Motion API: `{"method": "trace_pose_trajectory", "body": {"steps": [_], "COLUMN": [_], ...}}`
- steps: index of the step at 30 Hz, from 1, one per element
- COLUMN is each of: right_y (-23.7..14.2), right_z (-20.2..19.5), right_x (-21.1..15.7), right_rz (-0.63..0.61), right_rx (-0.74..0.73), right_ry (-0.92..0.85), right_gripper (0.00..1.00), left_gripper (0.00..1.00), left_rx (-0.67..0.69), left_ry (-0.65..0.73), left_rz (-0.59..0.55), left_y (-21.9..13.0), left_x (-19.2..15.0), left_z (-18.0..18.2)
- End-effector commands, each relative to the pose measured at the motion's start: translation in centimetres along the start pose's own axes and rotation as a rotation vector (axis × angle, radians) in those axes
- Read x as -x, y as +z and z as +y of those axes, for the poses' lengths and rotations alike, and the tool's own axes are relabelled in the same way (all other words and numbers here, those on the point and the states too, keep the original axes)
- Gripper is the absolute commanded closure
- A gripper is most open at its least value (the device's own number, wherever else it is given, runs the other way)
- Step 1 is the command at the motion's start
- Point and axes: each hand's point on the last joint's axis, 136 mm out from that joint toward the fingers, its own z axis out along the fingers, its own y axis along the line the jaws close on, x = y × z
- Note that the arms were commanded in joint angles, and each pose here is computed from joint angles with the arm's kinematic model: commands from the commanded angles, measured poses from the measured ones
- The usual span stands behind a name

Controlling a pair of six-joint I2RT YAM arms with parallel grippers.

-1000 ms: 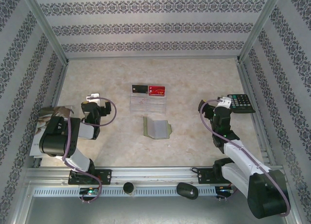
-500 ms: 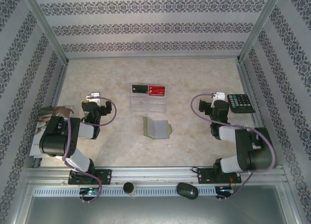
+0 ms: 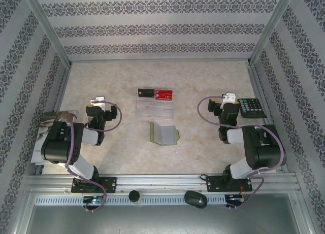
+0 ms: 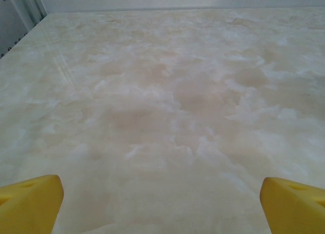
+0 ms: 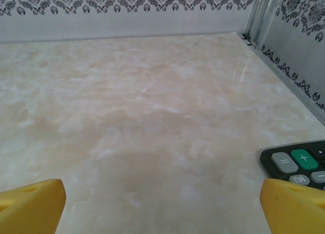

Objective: Take the credit cards out of the card holder

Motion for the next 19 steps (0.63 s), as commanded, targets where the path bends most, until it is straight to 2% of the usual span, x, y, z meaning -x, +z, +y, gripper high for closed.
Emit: {"method": "trace_pose_trajectory", "body": {"steps": [1,19], "right_y": [-0.24,-0.23], "right_z": [-0.47,-0.46], "right_x": [0.92,0.9], "right_rz": [-0.043,-0.042], "right_rx": [-0.027,-0.027], "right_ry": [0.01,0.01], "right_gripper": [0.02,0.02], "left_gripper": [0.0,0.0], "left_rx": [-0.005,-0.019], "left_ry": [-0.004,0.003], "left_rz": [-0.047,-0.047], "left_y": [0.21,0.18], "left_x": [1.66,1.64], "left_z": [-0.01,-0.29]}}
